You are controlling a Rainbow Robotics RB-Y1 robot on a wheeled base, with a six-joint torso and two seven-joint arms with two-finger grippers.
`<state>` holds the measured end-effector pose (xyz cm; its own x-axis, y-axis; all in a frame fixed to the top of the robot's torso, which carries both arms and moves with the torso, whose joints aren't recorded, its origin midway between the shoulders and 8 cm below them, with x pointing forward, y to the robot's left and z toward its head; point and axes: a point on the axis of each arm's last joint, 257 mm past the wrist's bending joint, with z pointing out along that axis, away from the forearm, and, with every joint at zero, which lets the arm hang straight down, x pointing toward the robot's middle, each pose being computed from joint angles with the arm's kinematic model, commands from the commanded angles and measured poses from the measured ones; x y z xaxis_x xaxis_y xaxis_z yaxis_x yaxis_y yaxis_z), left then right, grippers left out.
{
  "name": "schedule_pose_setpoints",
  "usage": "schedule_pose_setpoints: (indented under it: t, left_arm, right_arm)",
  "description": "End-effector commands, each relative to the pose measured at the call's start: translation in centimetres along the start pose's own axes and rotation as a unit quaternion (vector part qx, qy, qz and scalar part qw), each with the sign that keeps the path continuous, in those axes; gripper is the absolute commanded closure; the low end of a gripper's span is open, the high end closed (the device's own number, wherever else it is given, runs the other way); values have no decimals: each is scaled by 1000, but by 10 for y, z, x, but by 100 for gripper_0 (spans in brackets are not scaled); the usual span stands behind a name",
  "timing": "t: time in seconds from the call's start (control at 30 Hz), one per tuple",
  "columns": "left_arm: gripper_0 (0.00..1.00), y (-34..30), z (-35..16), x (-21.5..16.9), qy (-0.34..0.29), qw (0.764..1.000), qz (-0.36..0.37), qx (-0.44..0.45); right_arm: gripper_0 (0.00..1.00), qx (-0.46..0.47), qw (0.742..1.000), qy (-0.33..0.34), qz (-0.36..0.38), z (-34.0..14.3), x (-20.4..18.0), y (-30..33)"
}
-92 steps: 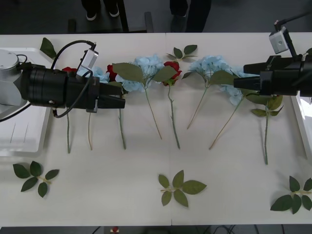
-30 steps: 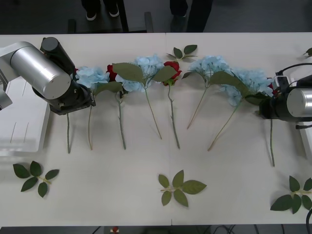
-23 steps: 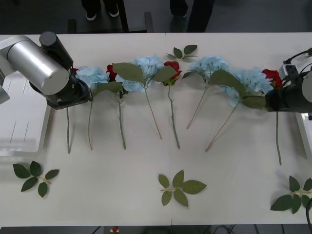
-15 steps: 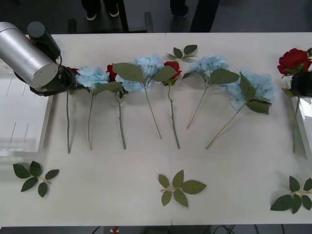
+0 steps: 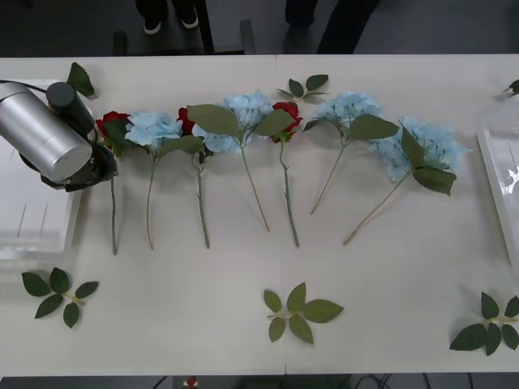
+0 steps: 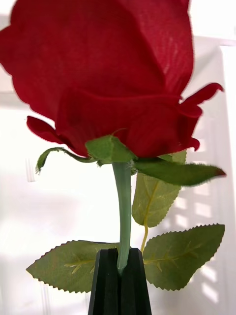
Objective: Place the red flowers into the right box and the blue flowers into the left box. If a person shows an open palm, hand one flower to the person first, then continue sorting.
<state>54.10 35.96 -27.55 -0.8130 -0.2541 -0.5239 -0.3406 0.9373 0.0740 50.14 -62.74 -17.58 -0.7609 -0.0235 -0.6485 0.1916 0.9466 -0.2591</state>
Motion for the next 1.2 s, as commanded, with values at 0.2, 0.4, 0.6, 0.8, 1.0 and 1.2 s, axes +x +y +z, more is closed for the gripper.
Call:
schedule_pose_setpoints:
  t: [0.2, 0.4, 0.6, 0.8, 1.0, 1.2]
  left_arm:
    - [0, -39, 14, 4, -2, 1000, -12, 28]
    - [0, -49, 14, 6, -3, 999, -8, 39]
    - [75, -48, 14, 5, -6, 999, -2, 36]
    - [99, -42, 17, 4, -13, 1000, 6, 27]
    - [100, -33, 26, 7, -24, 999, 16, 18]
    - [100, -28, 42, 20, -10, 1000, 11, 11]
  right_arm:
    - [100, 22, 1000, 0, -17, 25, 10, -14]
    - [92, 1, 1000, 13, -3, 24, 15, -2]
    - [31, -33, 999, 13, 19, 19, 8, 14]
    - [15, -108, 992, 22, 60, 1, -9, 47]
    - [9, -213, 966, 47, 141, -23, -29, 115]
    - [8, -244, 952, 70, 173, -25, -30, 180]
